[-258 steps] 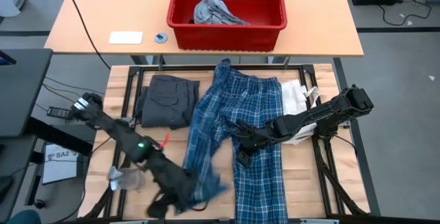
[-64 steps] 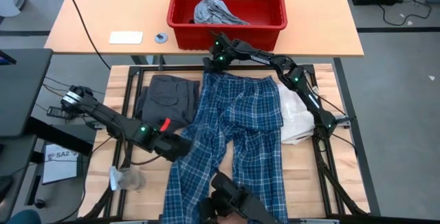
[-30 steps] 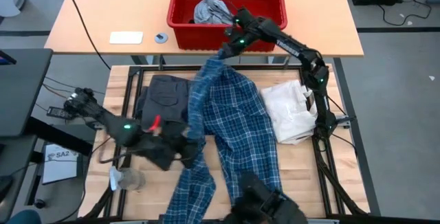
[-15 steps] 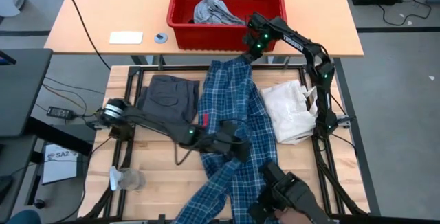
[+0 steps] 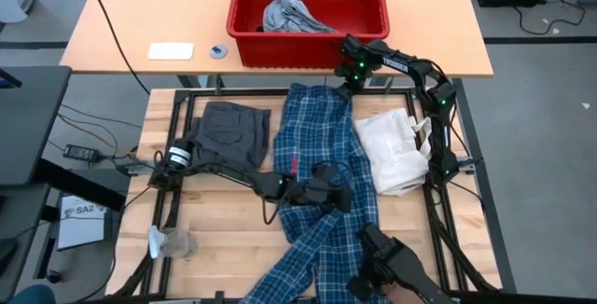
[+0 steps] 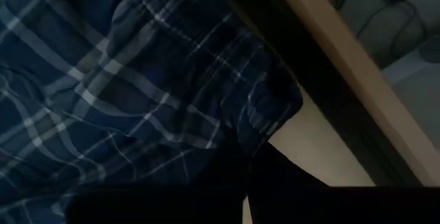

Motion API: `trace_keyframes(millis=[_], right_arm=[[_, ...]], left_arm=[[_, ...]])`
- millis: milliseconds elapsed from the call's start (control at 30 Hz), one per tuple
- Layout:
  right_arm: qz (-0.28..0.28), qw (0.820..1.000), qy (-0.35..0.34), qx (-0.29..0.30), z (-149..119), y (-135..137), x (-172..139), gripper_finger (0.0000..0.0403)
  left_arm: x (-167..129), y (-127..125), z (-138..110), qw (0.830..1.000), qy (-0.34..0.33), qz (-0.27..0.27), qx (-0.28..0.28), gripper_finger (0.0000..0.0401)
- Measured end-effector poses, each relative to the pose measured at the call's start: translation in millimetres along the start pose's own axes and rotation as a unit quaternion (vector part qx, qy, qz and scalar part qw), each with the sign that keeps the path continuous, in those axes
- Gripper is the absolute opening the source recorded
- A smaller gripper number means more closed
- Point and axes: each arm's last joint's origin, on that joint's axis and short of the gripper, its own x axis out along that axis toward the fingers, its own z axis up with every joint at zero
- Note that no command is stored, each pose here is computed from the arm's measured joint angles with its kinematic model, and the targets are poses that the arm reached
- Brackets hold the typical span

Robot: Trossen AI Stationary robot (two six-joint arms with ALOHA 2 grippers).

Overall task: Fold Laundry from Bin
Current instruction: Fold the plaid pants

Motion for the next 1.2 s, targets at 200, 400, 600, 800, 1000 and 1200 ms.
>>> trace_keyframes(millis=[200,400,600,800,1000,1200], right_arm=[[-0.009,1.000,-0.029,-0.002,0,7,-22,0.0079],[-0.115,0.990,-0.076,0.020,-8,17,-73,0.0168],[-0.147,0.977,-0.151,0.042,-27,40,-131,0.0182],[0.013,0.984,-0.168,0.065,-59,82,-170,0.0182],[0.044,0.987,-0.154,0.018,-90,150,-185,0.0182],[0.090,0.985,-0.148,0.025,-134,202,-170,0.0183]], left_arm=[[3,2,9,1.000,-0.009,0.001,0.008,0.0077],[-6,-12,16,0.999,0.012,-0.042,0.029,0.0183],[-28,-30,33,0.995,0.015,-0.050,0.089,0.0248],[-60,-28,69,0.989,0.040,0.050,0.136,0.0255],[-68,11,100,0.960,0.139,0.173,0.170,0.0256],[-67,40,129,0.931,0.184,0.221,0.224,0.0256]])
